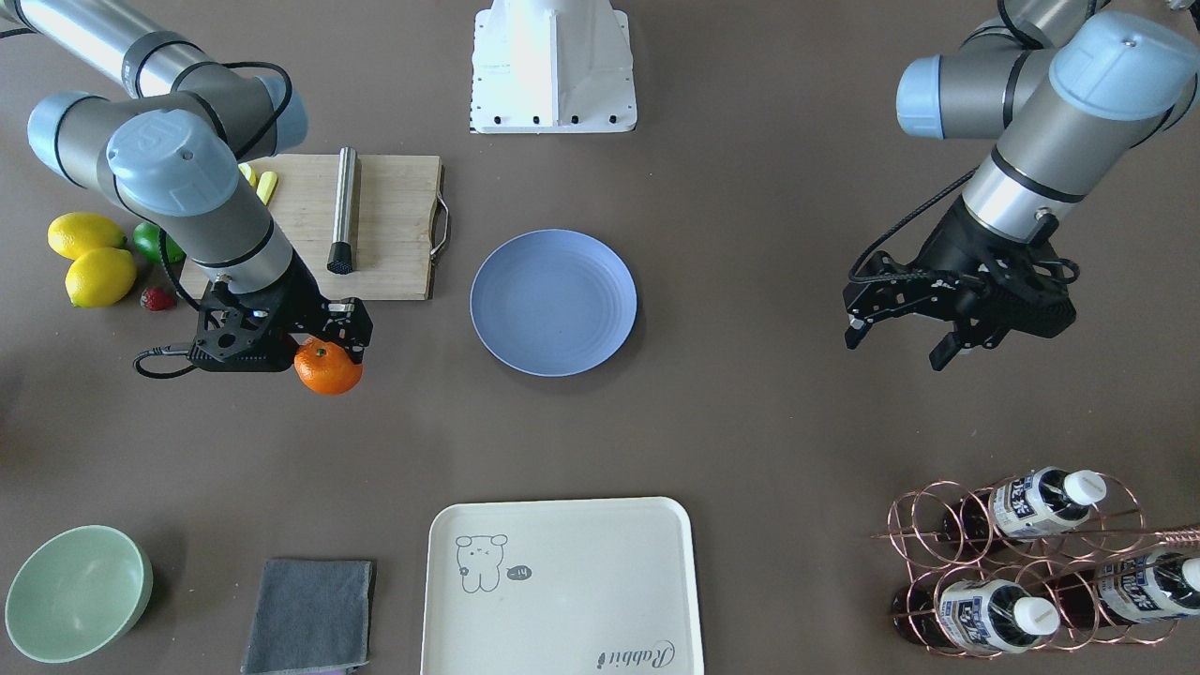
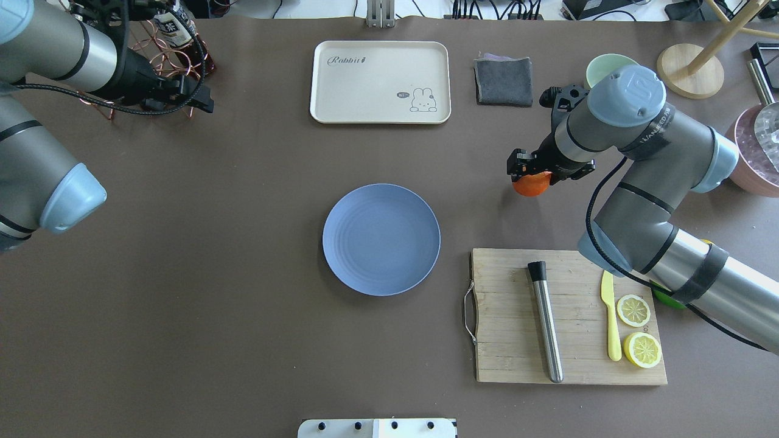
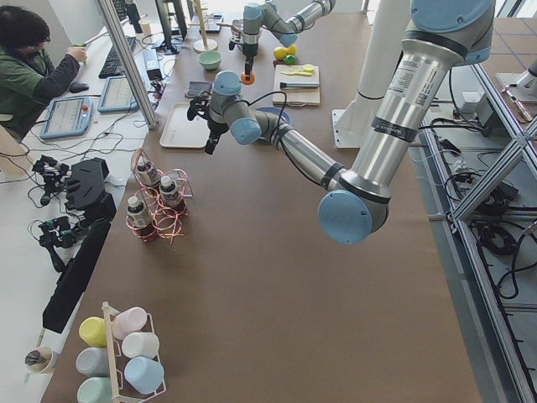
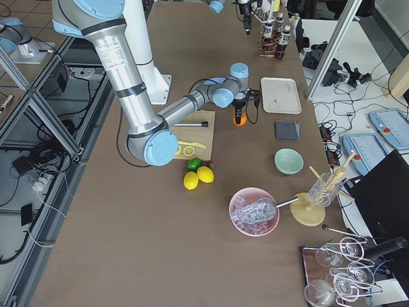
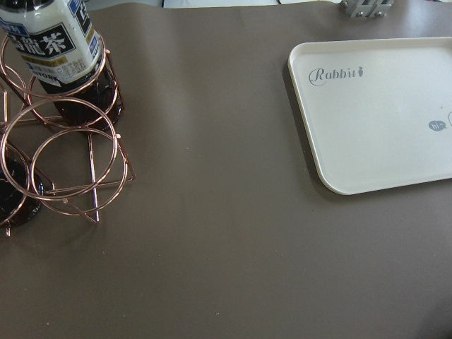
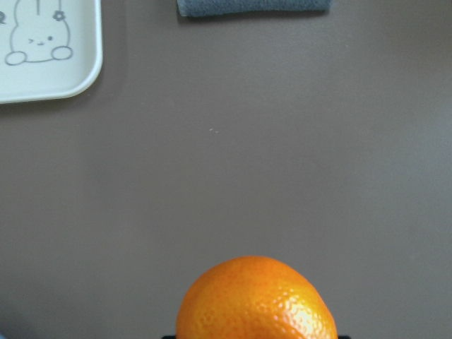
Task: Pick orange to plate
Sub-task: 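Carry the orange with the right gripper over the blue plate, then lower the orange onto the plate and open the right gripper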
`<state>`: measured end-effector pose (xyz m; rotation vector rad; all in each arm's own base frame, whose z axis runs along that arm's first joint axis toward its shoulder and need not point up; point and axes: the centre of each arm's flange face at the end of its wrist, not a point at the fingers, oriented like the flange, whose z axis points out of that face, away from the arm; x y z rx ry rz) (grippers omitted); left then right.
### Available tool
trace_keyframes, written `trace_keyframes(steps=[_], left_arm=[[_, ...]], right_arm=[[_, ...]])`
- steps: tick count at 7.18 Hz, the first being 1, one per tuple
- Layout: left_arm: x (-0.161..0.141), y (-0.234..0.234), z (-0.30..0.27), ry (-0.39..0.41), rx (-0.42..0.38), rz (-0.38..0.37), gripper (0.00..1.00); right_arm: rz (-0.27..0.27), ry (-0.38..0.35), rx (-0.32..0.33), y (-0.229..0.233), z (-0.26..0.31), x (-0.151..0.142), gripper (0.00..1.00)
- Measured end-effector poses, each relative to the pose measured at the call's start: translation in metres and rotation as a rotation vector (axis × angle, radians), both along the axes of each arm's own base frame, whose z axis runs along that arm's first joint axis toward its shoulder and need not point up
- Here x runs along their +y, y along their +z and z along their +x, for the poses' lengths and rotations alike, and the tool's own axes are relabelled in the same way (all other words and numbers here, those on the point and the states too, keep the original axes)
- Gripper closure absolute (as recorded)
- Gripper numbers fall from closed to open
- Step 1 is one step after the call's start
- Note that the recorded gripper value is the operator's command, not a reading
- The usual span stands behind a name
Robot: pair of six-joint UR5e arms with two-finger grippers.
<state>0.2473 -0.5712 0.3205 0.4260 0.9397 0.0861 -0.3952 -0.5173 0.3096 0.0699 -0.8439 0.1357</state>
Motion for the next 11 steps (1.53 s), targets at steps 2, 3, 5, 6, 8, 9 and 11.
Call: trace_keyframes(steps=[2,3,5,6,8,9,11], left_arm=[[-0.016,0.030,-0.051,0.026,-0.021,0.007,0.02],[-0.025,0.049,-0.073,0.039,-0.045,0.021,0.02],[-0.038,0.088,-0.114,0.064,-0.092,0.040,0.02],[-0.042,0.105,-0.134,0.080,-0.109,0.045,0.02],[-0.045,0.124,-0.161,0.090,-0.136,0.052,0.02],[-0.046,0.131,-0.168,0.096,-0.147,0.057,0.02],[-0.034,0.166,-0.200,0.129,-0.169,0.075,0.02]], right_arm=[[-0.039,0.043,-0.020,-0.059,-0.043,0.043,1.00],[-0.035,0.056,-0.020,-0.076,-0.074,0.070,1.00],[-0.014,0.061,-0.011,-0.109,-0.132,0.116,1.00],[0.001,0.059,0.002,-0.122,-0.157,0.130,1.00],[0.006,0.060,0.029,-0.134,-0.196,0.128,1.00],[0.006,0.064,0.031,-0.133,-0.209,0.123,1.00],[0.008,0.076,0.021,-0.128,-0.218,0.112,1.00]])
